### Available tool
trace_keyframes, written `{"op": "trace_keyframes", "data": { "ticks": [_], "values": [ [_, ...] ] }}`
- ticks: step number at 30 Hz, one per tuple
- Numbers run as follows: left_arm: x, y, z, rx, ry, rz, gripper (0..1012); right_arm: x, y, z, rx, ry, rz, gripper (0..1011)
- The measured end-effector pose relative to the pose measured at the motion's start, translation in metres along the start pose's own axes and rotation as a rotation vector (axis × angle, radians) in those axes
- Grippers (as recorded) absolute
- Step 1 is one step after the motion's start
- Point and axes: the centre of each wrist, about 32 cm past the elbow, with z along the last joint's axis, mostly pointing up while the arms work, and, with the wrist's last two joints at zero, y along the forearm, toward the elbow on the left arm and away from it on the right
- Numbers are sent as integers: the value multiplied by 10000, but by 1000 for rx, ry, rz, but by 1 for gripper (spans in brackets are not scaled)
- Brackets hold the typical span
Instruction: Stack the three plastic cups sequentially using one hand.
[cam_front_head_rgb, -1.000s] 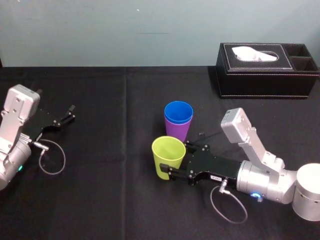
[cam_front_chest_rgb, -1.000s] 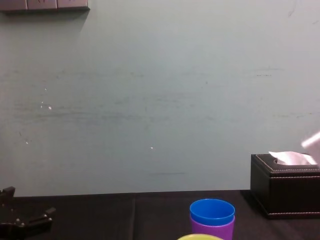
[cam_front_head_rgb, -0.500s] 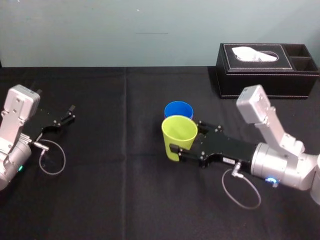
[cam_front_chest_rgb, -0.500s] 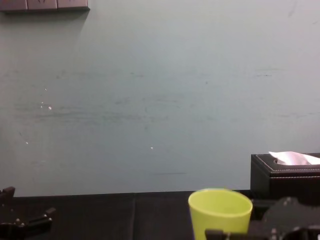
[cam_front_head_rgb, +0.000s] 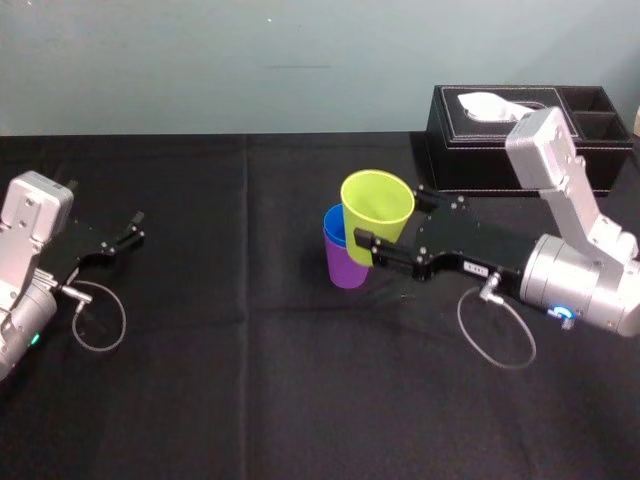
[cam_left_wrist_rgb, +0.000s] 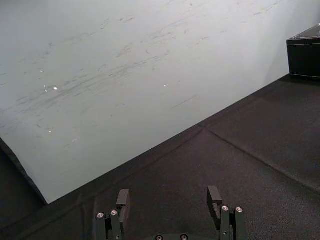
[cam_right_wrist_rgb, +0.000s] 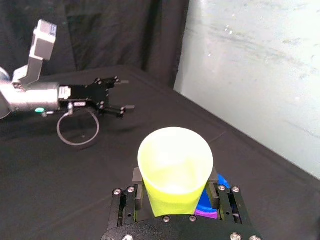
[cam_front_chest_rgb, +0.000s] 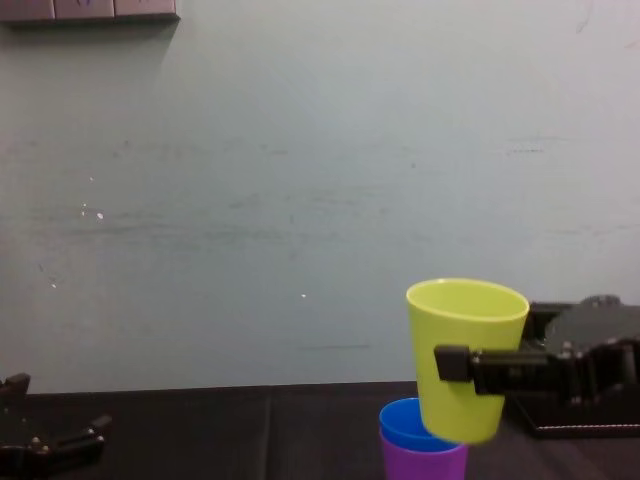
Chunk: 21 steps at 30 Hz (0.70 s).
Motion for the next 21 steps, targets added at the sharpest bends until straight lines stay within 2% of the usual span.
{"op": "trace_keyframes", "data": {
  "ticks": [5,9,11,21],
  "values": [
    [0,0,0,0,0,0,1011,71,30,74,14,-7,-22,726],
    [0,0,0,0,0,0,1011,122,66,85,16,-3,-32,726],
    [0,0,0,0,0,0,1011,161,113,74,13,3,-37,724],
    [0,0,0,0,0,0,1011,243,279,-15,7,5,-62,726]
  ]
}}
